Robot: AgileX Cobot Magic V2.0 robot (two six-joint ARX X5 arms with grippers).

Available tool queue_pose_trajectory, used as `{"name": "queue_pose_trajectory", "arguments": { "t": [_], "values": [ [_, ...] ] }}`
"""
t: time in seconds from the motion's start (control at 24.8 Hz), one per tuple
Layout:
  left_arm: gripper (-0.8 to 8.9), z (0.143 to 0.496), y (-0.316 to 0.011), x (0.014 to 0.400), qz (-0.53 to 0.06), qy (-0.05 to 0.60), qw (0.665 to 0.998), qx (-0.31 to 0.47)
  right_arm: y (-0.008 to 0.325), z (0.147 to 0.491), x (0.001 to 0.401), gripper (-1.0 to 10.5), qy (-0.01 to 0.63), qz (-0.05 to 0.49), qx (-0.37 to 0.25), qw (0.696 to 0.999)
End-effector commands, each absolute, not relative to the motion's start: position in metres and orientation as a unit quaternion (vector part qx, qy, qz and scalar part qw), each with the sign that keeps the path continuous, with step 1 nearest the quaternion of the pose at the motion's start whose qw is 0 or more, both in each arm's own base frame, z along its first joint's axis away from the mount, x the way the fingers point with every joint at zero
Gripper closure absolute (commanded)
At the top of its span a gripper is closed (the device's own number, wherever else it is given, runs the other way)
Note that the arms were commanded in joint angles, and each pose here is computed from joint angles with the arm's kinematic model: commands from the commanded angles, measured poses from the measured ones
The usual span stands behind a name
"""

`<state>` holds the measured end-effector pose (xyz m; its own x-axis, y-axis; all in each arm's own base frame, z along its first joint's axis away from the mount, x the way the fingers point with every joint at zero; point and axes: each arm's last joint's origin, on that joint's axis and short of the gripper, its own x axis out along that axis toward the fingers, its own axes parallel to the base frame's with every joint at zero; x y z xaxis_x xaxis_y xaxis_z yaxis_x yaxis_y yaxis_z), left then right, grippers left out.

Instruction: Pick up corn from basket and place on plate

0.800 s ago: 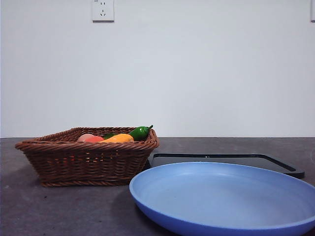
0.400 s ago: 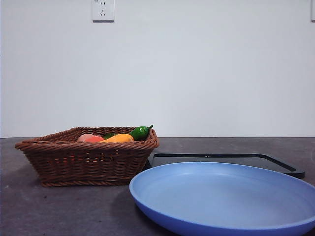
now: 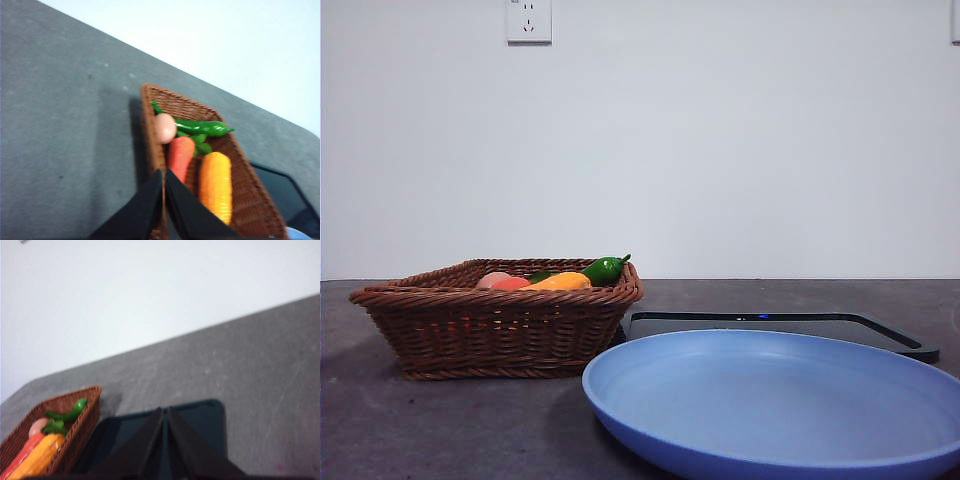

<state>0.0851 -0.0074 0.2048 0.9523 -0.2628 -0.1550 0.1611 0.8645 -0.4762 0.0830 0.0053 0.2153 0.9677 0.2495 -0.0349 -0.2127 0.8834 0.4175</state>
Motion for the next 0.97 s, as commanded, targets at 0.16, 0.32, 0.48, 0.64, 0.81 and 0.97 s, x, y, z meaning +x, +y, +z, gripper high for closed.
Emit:
{"name": "queue_pose_trajectory", "arguments": {
  "t": [0.16,0.32,0.48,0.64,0.81,0.97],
  "values": [
    [8.06,0.238,-0.01,0.089,-0.156,0.136,0.952,-0.226,0.007,0.245,0.083,9.4,0.095,0.142,0.188,0.967],
    [8.06,0.255,-0.013,0.095,-0.206,0.174,0.942,-0.199,0.009,0.268,0.088,9.4,0.141,0.173,0.157,0.962],
    [8.06,0.269,-0.016,0.103,-0.255,0.205,0.927,-0.183,0.013,0.285,0.096,9.4,0.2,0.211,0.128,0.948],
    [8.06,0.277,-0.017,0.108,-0.283,0.235,0.914,-0.17,0.017,0.295,0.103,9.4,0.258,0.234,0.092,0.933],
    [8.06,0.28,-0.02,0.112,-0.302,0.266,0.901,-0.163,0.022,0.297,0.109,9.4,0.32,0.26,0.063,0.909],
    [8.06,0.278,-0.026,0.114,-0.323,0.286,0.889,-0.155,0.029,0.291,0.117,9.4,0.361,0.282,0.047,0.888]
  ]
}}
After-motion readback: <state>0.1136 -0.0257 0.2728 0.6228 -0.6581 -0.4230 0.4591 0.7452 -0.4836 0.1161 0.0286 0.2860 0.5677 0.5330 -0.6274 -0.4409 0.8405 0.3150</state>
